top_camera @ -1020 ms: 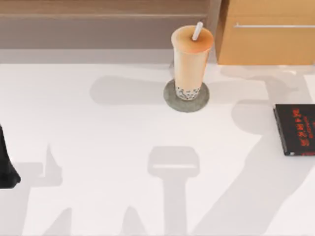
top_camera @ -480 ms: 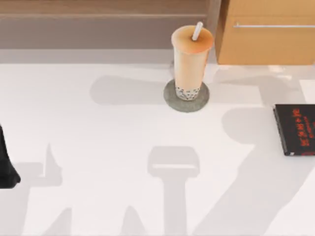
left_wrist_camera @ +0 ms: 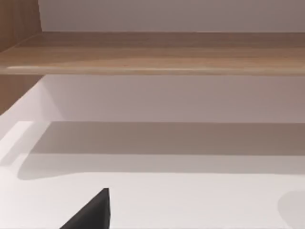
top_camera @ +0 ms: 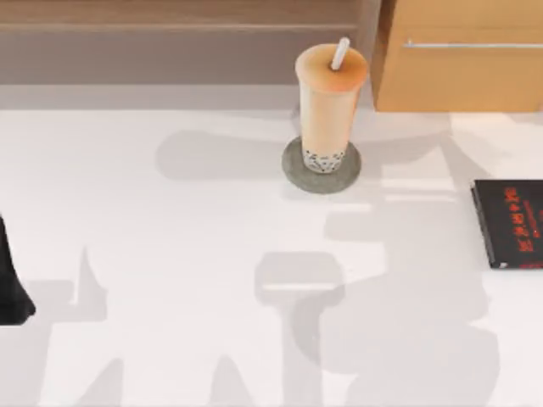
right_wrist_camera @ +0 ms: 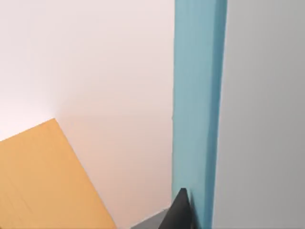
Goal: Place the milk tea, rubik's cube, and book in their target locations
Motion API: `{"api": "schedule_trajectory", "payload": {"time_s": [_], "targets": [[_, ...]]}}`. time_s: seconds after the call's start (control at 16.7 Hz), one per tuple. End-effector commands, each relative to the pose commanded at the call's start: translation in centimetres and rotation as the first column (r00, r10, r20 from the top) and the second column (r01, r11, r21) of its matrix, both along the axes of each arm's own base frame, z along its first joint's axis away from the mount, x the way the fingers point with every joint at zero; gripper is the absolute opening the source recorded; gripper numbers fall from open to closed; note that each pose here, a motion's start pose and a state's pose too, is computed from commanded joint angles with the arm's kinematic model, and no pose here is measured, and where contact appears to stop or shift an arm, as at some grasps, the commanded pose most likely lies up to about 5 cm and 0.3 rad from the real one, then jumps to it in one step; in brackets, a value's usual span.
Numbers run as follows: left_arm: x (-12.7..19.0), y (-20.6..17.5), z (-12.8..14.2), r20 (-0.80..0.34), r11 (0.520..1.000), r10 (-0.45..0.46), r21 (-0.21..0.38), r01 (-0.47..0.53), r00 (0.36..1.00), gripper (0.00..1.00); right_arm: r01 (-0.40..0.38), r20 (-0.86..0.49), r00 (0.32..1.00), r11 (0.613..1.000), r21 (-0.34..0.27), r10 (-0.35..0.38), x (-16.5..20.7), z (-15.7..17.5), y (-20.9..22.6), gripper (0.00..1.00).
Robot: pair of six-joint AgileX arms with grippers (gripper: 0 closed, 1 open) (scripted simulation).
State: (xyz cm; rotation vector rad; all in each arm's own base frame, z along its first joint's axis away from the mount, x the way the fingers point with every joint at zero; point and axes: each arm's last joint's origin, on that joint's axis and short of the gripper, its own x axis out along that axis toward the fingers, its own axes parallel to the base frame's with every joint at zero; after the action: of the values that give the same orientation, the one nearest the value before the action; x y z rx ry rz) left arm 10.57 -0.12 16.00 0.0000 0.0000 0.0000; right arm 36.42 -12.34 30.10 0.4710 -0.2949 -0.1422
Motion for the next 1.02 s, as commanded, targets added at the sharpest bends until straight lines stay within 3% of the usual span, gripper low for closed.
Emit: {"api": "schedule_trajectory", "payload": {"time_s": [0.12, 0.24, 0.42, 0.6, 0.84, 1.02], "targets": [[0.0, 0.0, 0.0, 0.000, 1.000, 0.000, 0.000, 0.000, 1.000, 1.00, -0.017, 0.043, 0.999, 0.987, 0.158, 0.010, -2.1, -1.0, 1.5, 0.00], [0.0, 0.0, 0.0, 0.000, 1.000, 0.000, 0.000, 0.000, 1.000, 1.00, -0.046, 0.055, 0.998, 0.946, 0.322, 0.030, -3.9, -2.9, 3.1, 0.00], [0.0, 0.0, 0.0, 0.000, 1.000, 0.000, 0.000, 0.000, 1.000, 1.00, -0.071, 0.011, 0.997, 0.831, 0.551, 0.078, -6.2, -7.1, 5.5, 0.00], [0.0, 0.0, 0.0, 0.000, 1.000, 0.000, 0.000, 0.000, 1.000, 1.00, -0.024, -0.106, 0.983, 0.685, 0.728, 0.148, -8.5, -12.2, 7.9, 0.00], [0.0, 0.0, 0.0, 0.000, 1.000, 0.000, 0.000, 0.000, 1.000, 1.00, 0.140, -0.297, 0.925, 0.512, 0.847, 0.239, -11.8, -18.1, 10.5, 0.00], [0.0, 0.0, 0.0, 0.000, 1.000, 0.000, 0.000, 0.000, 1.000, 1.00, 0.252, -0.395, 0.875, 0.435, 0.865, 0.279, -13.8, -20.8, 11.5, 0.00]]}}
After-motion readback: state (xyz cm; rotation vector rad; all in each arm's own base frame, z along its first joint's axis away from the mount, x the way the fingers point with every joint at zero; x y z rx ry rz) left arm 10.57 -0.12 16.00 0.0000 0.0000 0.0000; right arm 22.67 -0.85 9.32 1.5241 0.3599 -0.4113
